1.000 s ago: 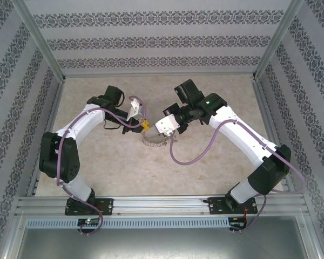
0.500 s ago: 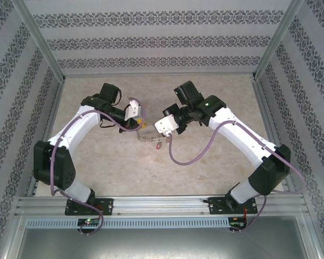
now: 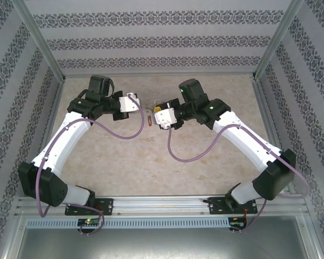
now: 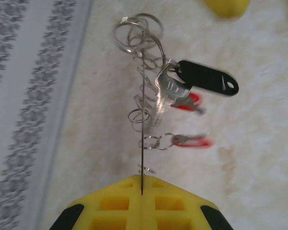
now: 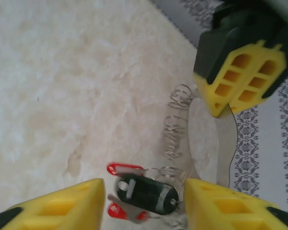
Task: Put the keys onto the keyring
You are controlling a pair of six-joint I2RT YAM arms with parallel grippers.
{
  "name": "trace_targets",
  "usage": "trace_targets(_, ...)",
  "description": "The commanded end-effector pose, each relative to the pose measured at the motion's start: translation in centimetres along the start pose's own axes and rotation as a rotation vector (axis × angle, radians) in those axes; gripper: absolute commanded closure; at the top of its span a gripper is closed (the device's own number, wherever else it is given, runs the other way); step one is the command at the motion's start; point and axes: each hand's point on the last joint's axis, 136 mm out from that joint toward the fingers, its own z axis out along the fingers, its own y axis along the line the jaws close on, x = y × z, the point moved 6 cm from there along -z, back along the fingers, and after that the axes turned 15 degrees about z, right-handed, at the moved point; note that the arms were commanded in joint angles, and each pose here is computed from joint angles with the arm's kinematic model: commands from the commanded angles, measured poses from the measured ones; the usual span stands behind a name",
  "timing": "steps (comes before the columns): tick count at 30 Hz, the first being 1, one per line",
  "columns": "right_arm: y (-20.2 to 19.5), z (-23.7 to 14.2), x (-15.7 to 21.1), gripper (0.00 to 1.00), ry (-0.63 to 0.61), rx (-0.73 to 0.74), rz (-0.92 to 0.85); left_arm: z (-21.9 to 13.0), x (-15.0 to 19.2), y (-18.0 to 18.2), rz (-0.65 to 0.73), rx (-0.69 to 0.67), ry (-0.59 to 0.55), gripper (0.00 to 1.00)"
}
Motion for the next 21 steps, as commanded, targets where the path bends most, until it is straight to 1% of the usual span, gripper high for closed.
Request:
trace_targets(1,-0.7,-2.0,-1.9,0.43,-0.206,0.024,0.092,-1.7,-0.9,3.5,0.200,-0.204,0.095,1.00)
trace_targets(2,-0.8,-2.6,-1.9,0.40,-0.235,0.030,0.105,-1.9,-0.9,4.0,0.222,-0.231,0.114,1.00)
trace_targets(3,-0.9,-3.0,-1.9,0.33,-0.259,0.032,0.117,-2.0,-0.8,4.2,0.244,-0.245,0.127,1.00)
trace_targets(4,-1.0,-3.4,-1.7,0.28,-0.280,0.035,0.130,-2.2,-0.8,4.6,0.268,-0.257,0.146,1.00)
trace_targets(5,-1.1,-3.7,-1.5,0.21,-0.297,0.035,0.146,-2.4,-0.8,4.9,0.292,-0.266,0.158,1.00)
trace_targets(6,-1.0,-4.0,-1.3,0.03,-0.310,0.033,0.161,-2.6,-0.9,5.2,0.308,-0.276,0.165,1.00)
trace_targets(9,-0.8,-4.1,-0.3,0.02,-0.306,0.035,0.198,-2.9,-1.0,5.8,0.394,-0.280,0.197,1.00)
trace_targets(11,-0.5,-4.1,0.3,0.02,-0.304,0.042,0.221,-2.8,-0.6,6.0,0.465,-0.275,0.243,1.00)
trace_targets(15,-0.2,-3.9,1.5,0.02,-0.303,0.071,0.274,-3.1,-0.4,6.7,0.544,-0.286,0.306,1.00)
trace_targets(19,-0.2,-3.4,3.0,0.02,-0.280,0.105,0.373,-3.2,-0.2,7.4,0.664,-0.311,0.398,1.00)
trace_targets(21,-0.2,-3.3,3.7,0.02,-0.271,0.105,0.413,-3.5,-0.3,7.9,0.704,-0.323,0.424,1.00)
